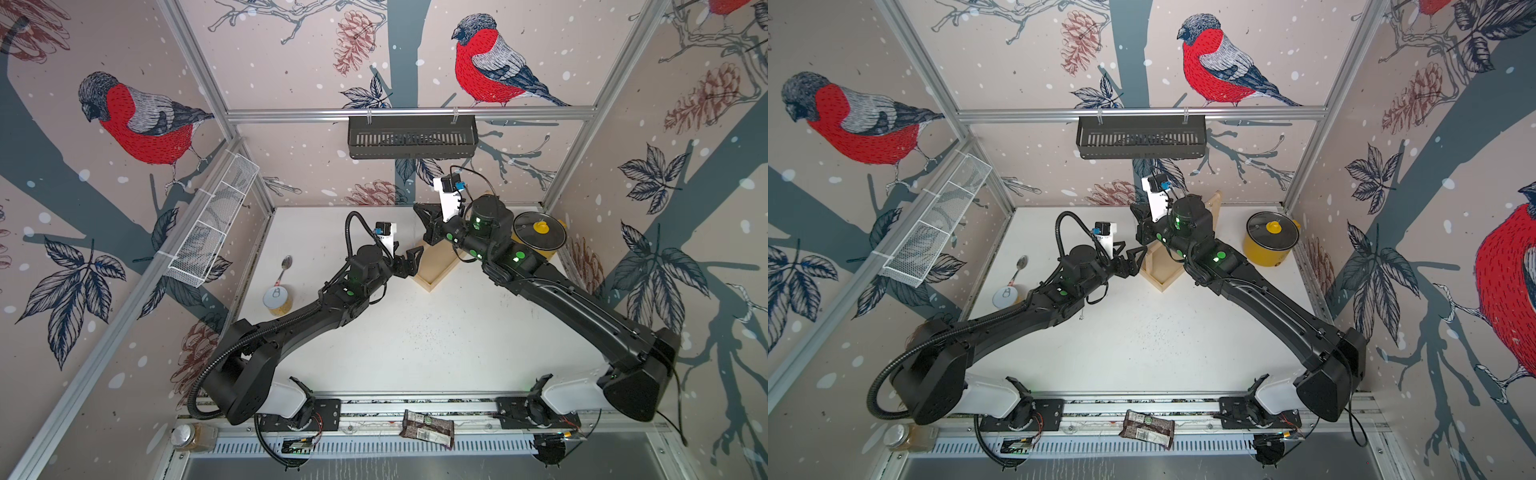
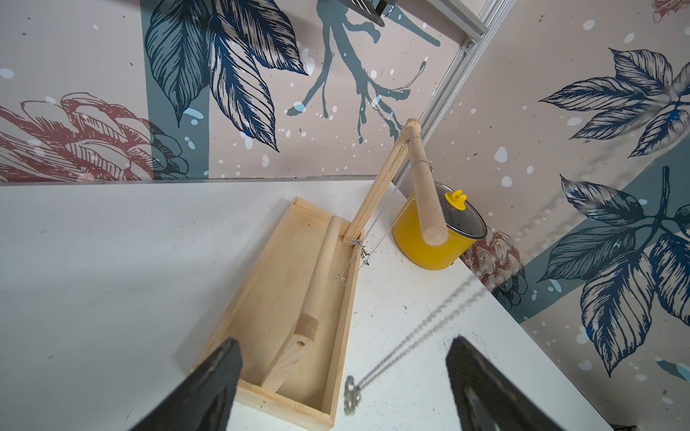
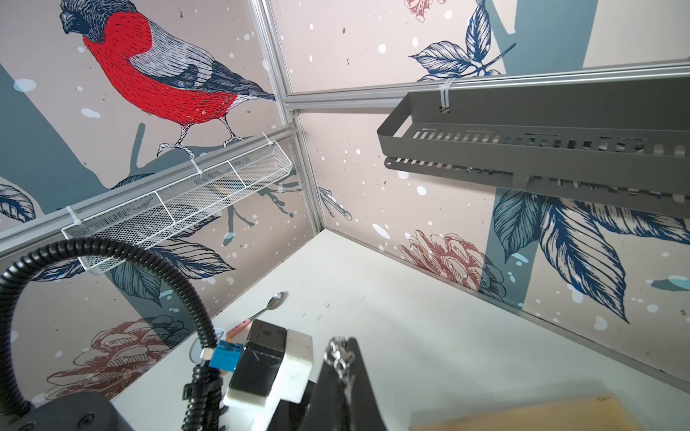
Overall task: Take the necklace off the jewelry display stand
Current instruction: Take off the necklace from the stand.
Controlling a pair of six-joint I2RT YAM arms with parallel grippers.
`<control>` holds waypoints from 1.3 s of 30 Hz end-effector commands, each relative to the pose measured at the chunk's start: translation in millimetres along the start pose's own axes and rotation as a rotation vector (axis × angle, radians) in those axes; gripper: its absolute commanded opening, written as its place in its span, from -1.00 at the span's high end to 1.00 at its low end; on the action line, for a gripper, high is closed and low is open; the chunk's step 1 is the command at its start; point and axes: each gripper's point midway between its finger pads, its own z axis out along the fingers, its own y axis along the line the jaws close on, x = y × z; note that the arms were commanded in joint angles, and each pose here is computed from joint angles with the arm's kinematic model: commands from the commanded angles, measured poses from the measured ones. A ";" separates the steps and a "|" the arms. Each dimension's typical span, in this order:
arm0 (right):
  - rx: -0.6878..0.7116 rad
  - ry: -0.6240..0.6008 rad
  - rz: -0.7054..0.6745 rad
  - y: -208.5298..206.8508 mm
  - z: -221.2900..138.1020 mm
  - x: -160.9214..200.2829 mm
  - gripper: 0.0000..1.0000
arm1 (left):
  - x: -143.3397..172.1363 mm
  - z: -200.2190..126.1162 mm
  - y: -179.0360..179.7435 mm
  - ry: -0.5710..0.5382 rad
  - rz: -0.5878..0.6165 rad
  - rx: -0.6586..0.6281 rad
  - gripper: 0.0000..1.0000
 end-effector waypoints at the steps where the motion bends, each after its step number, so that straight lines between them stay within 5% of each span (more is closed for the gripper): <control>1: 0.000 -0.028 -0.014 3.1 -4.0 -10.8 0.92 | -16.1 -0.8 -11.4 -0.055 0.029 0.049 -0.64; 39: -0.041 -0.066 -0.038 29.6 -16.6 -24.9 0.92 | -4.8 -5.7 -10.0 -0.028 0.103 0.056 0.20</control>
